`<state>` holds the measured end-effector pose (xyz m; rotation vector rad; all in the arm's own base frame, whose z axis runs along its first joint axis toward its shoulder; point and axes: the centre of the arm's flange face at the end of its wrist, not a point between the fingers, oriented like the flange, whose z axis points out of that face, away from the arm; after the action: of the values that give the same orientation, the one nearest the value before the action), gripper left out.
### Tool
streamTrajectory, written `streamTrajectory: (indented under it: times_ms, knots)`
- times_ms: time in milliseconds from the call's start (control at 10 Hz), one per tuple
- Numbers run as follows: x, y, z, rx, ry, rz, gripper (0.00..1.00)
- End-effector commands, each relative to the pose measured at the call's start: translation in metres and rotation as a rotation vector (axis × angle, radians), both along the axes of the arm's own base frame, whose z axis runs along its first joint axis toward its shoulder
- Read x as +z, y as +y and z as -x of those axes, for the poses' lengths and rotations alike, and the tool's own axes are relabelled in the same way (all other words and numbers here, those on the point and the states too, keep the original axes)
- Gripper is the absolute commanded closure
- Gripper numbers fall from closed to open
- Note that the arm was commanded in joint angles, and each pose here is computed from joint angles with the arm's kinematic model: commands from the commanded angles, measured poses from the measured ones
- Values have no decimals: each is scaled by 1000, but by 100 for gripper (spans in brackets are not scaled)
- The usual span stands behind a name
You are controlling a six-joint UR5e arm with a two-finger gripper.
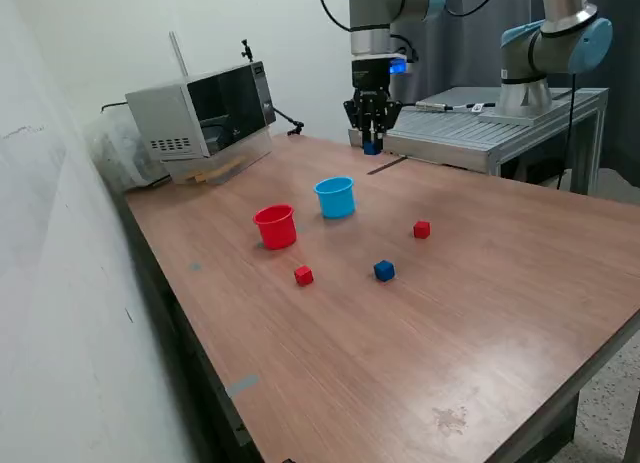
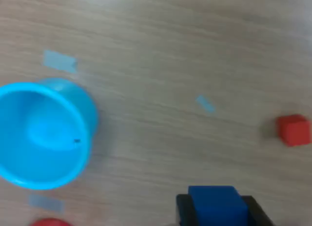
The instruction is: Place red objects in the red bin, and blue objects in the blue bin.
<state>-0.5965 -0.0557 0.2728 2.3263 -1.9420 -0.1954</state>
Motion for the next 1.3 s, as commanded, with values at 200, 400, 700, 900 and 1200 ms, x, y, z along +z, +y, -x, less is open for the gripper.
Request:
streamTrajectory:
  times_ms: [200,400,700,900,1200]
  knots:
    - [-25,83,30,-123,-28,5,100]
    - [-37,95,31,-141,-46,10,100]
    - [-41,94,30,-141,-51,13,100]
    - [-41,95,30,-142,-50,13,0]
    - [-32,98,29,-147,-35,11,0]
